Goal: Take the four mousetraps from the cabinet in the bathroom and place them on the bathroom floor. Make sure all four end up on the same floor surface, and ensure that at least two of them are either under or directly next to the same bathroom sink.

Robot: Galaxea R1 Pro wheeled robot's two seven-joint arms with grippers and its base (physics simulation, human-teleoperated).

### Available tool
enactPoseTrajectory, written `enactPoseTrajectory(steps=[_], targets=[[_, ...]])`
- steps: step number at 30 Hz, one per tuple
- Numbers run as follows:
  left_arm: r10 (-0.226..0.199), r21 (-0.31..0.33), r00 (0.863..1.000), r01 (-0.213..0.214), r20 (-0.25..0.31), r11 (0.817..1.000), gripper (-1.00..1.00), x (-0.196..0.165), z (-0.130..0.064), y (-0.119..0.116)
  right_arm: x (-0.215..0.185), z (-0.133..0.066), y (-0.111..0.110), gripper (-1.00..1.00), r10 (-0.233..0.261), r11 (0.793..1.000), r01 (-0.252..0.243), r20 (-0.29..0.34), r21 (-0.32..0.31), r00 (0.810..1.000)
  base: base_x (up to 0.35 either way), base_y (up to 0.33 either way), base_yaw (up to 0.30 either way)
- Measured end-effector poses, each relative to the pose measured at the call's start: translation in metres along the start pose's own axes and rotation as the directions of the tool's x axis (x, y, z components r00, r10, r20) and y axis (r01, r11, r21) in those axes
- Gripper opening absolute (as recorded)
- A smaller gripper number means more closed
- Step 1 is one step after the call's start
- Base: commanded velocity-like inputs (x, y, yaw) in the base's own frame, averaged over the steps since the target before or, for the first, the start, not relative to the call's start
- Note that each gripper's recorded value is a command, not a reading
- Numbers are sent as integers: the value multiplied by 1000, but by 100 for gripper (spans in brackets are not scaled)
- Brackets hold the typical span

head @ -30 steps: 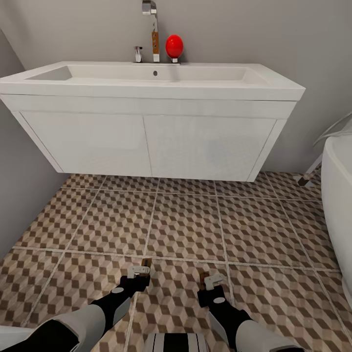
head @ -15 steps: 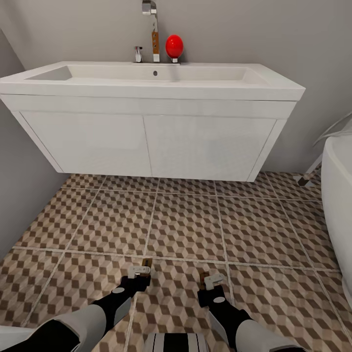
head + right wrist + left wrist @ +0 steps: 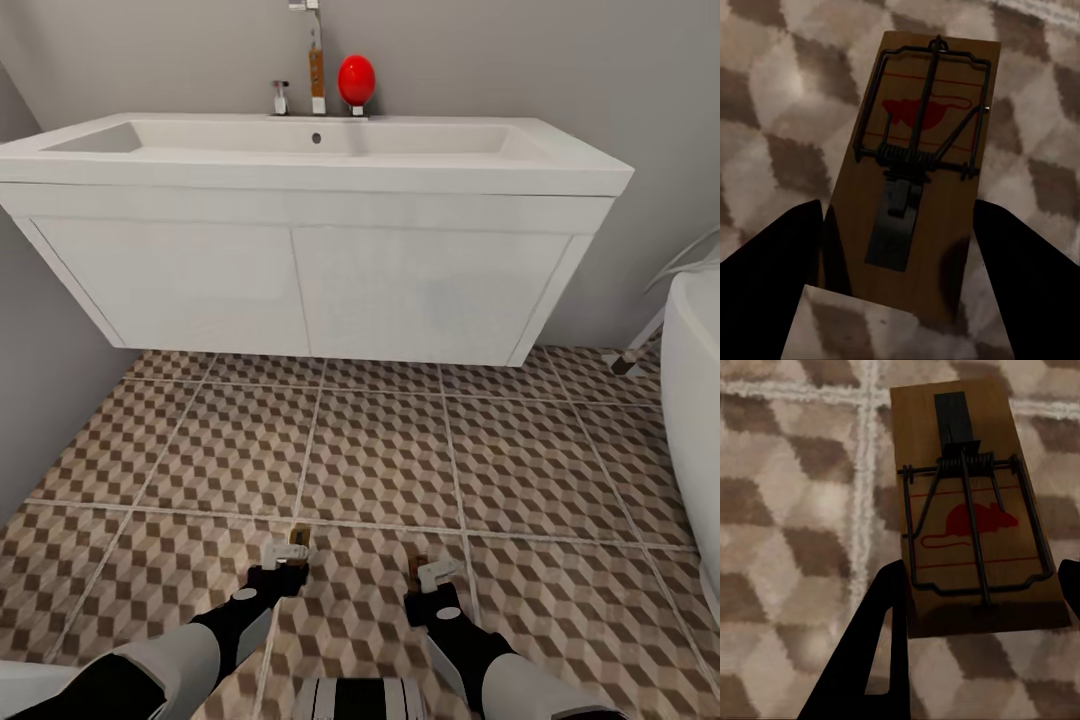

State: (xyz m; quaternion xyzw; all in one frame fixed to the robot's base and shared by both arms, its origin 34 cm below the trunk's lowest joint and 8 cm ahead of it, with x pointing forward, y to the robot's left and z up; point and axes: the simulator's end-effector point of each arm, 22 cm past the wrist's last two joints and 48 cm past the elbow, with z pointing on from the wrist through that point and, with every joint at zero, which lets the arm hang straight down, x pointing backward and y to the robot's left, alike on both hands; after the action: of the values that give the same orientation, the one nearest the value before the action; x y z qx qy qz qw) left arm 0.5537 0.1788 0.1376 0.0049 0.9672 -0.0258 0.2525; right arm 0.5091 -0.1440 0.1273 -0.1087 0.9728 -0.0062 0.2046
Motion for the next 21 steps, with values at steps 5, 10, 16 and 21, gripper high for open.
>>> enactPoseTrajectory(steps=[5,10,16,21], targets=[[2,-33,1000,-2,-20,999,-100,11,5,7,10,5,2,-100,1,1000,-1,-19,-4,1000,0,0,0],[1,-33,999,-3,-41,999,-100,23,10,7,21,10,4,-100,1,1000,-2,-38,-9,999,0,0,0],[2,-33,998,-4,-61,999,-100,34,15,7,31,15,6,-100,1,1000,-2,-57,-13,998,0,0,0],[3,-33,998,-5,-60,999,-100,34,15,7,31,15,6,-100,1,1000,-1,-55,-13,998,0,0,0]])
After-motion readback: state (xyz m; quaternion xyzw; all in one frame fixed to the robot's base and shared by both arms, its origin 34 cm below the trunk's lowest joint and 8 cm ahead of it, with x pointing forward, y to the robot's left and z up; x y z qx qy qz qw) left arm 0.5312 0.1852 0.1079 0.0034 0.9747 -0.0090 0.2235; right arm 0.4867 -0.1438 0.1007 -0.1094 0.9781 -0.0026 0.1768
